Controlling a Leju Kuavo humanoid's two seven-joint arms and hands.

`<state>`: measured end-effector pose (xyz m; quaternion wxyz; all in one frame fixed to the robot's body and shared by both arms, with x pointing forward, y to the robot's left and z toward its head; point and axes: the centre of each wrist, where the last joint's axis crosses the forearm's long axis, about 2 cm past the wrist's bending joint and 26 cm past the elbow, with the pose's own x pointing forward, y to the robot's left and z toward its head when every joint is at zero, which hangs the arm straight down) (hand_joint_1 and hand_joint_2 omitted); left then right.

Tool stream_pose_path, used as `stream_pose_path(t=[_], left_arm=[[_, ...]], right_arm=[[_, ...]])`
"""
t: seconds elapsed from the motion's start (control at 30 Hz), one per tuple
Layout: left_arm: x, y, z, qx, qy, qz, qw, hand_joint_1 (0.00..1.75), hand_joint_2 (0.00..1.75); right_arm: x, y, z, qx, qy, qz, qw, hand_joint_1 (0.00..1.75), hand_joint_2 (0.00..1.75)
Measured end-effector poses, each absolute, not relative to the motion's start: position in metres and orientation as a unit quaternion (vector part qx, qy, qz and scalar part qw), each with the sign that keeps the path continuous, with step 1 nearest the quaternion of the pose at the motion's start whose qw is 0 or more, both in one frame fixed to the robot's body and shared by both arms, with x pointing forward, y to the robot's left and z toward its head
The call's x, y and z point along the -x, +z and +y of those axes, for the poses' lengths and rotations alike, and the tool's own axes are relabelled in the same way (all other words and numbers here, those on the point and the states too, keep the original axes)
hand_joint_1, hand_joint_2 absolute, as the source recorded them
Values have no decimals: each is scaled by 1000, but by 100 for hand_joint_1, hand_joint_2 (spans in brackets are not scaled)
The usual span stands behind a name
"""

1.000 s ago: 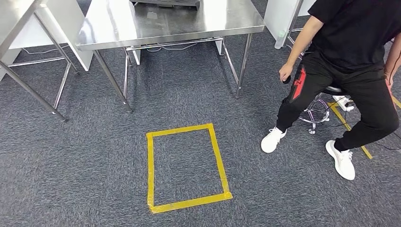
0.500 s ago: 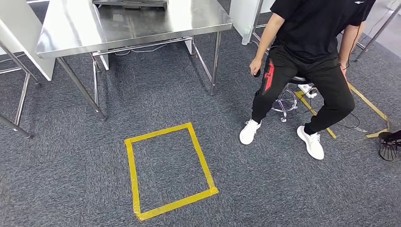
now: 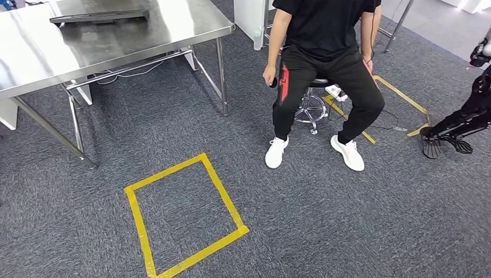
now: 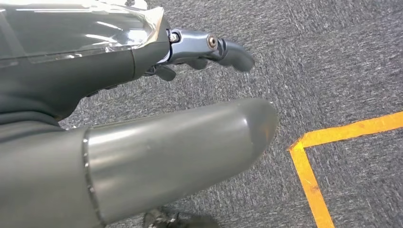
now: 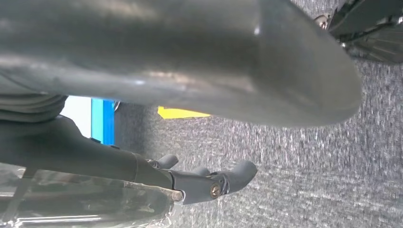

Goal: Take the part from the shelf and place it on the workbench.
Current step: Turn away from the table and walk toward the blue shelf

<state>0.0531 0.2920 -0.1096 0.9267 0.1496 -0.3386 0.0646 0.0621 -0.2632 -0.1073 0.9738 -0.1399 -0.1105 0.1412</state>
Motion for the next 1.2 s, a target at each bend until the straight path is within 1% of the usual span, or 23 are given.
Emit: stream_pose_path(t=[0.1, 0.6, 1.2], left_arm=[[-50, -110, 293, -173, 92, -329, 924, 0, 0], [-47, -110, 287, -204, 118, -309, 921, 0, 0], [-46, -110, 283, -217, 122, -308, 918, 0, 0]], right_arm=[[-61, -107, -257, 137, 165, -107, 971, 0, 0], [-68, -106, -254, 131, 210, -118, 962, 0, 0], [-85, -103, -255, 127, 228, -122, 958, 0, 0]])
